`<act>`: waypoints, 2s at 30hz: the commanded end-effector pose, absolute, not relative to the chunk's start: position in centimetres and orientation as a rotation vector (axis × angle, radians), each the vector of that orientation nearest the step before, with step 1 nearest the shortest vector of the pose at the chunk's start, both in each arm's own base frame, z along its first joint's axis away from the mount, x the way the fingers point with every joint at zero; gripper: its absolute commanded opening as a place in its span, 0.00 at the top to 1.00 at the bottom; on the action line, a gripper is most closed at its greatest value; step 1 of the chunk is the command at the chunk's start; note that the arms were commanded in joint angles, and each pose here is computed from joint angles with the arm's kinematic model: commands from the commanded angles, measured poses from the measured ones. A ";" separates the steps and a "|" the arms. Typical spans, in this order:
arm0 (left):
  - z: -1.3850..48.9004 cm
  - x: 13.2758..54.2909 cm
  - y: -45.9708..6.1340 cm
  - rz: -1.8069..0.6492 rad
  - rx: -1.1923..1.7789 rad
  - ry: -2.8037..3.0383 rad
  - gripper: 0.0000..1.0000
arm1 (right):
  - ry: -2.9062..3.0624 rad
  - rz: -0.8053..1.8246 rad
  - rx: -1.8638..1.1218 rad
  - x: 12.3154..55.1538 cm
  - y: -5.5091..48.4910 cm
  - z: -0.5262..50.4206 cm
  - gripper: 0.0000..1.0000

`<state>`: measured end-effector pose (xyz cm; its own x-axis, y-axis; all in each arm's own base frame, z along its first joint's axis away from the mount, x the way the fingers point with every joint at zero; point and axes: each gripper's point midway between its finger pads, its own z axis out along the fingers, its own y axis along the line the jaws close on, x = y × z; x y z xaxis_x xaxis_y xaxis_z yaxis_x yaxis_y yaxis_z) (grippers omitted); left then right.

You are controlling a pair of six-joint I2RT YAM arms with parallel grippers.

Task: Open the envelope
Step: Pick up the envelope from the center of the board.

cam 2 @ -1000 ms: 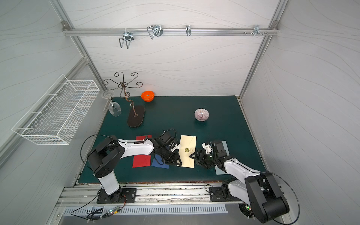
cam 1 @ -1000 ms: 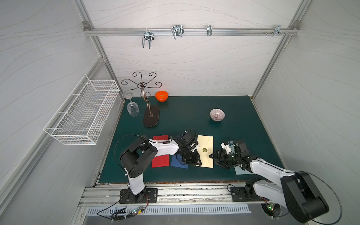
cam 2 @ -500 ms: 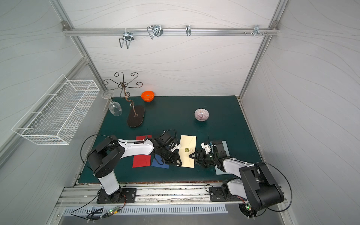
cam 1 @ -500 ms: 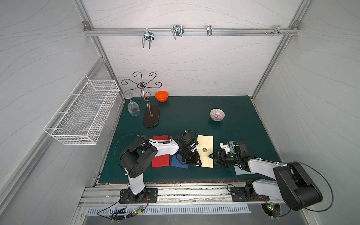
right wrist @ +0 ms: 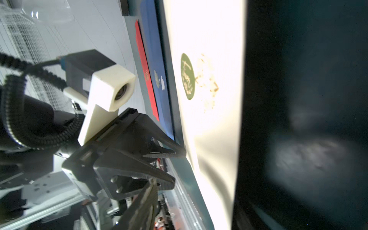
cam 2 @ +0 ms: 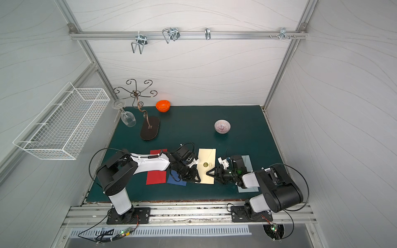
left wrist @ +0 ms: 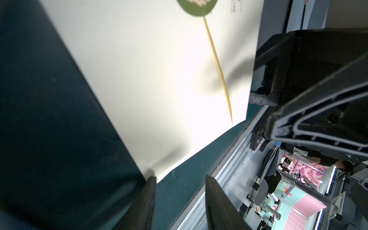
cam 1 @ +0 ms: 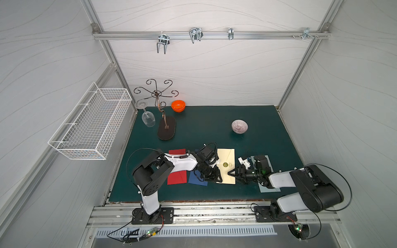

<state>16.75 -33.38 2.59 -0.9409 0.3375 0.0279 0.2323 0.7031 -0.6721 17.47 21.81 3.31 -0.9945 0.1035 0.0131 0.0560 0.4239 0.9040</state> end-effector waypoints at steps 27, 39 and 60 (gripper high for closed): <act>4.2 18.9 -33.7 1.111 -0.492 -2.903 0.49 | 2.649 1.432 0.157 18.5 20.7 2.5 1.00; 11.0 22.5 -32.7 1.247 -0.514 -3.184 0.42 | 2.483 1.298 -0.032 19.2 20.0 7.5 1.00; 26.1 28.1 -21.5 1.933 -0.196 -3.643 0.01 | 2.116 1.278 -0.594 20.2 24.6 21.9 1.00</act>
<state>27.14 -21.51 22.24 -0.6468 -0.2480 -0.7213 0.3729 0.7222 -0.5826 21.39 23.59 21.62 -0.7352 0.0181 -0.6776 -0.5791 0.5029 0.6417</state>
